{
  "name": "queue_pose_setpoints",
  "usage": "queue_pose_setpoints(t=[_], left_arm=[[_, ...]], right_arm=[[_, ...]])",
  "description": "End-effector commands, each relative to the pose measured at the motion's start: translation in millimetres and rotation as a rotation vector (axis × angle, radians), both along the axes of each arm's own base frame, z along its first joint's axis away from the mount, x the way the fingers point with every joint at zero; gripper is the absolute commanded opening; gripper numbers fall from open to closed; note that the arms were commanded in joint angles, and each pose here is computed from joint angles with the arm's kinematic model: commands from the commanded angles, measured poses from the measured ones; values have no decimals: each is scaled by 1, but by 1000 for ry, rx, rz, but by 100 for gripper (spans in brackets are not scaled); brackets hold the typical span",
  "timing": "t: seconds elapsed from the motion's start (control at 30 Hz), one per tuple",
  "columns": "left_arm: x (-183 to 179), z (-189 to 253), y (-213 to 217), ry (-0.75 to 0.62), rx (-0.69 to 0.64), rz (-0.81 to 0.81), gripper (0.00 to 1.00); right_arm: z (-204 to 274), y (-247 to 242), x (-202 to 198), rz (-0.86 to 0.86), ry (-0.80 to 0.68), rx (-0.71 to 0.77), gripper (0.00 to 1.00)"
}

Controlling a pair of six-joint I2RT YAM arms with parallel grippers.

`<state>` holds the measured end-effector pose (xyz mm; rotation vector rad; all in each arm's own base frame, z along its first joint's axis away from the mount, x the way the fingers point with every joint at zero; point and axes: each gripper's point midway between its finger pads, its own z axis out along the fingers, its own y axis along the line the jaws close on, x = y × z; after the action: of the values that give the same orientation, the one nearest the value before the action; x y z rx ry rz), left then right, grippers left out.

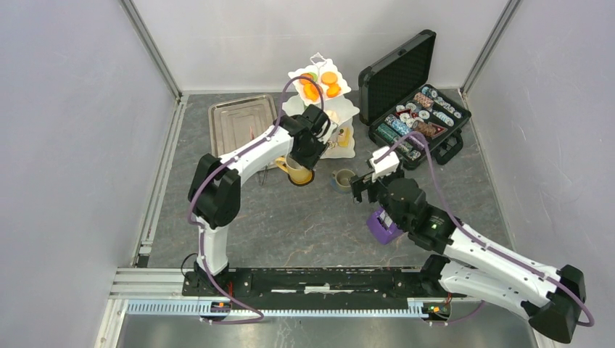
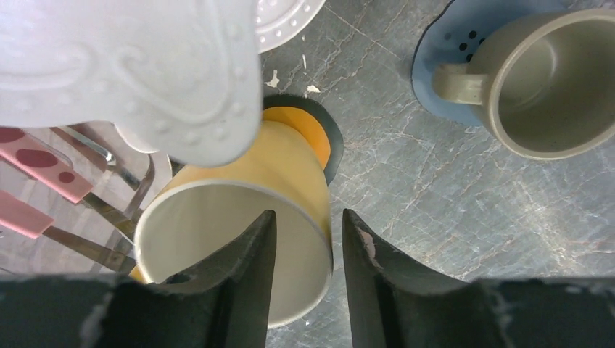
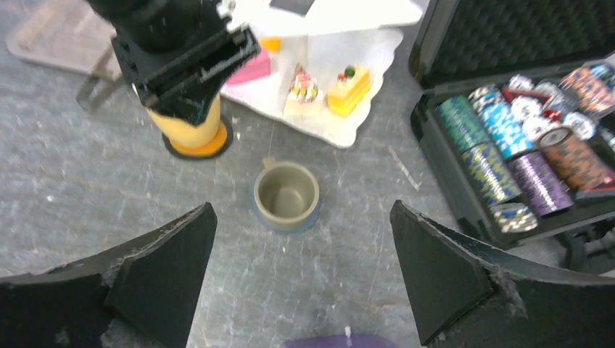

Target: Serve the afternoon tea

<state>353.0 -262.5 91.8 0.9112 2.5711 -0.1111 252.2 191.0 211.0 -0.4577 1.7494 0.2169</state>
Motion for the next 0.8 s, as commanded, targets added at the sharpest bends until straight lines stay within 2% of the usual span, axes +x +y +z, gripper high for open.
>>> queue_pose_setpoints(t=[0.0,0.23,0.37,0.43,0.47,0.6,0.77], left_arm=[[2,85,-16,-111,-168,-12,47],[-53,184,-27,-150,-453,-166,54],[-89,240,-17,-246,-560,-297,57],[-104,275,-5,-357,-600,-351,62],[-111,294,4,-426,-616,-365,75],[-120,370,51,-787,-645,-279,99],[-147,447,111,-1216,-776,-131,100]], right_arm=[[74,-15,3,-49,-119,50,98],[140,-47,0,-126,-239,24,98],[179,-68,-8,-166,-313,52,98],[197,-80,-13,-195,-348,64,98],[204,-86,-15,-212,-363,63,98],[229,-109,-23,-261,-416,71,98],[251,-126,-34,-285,-467,98,98]])
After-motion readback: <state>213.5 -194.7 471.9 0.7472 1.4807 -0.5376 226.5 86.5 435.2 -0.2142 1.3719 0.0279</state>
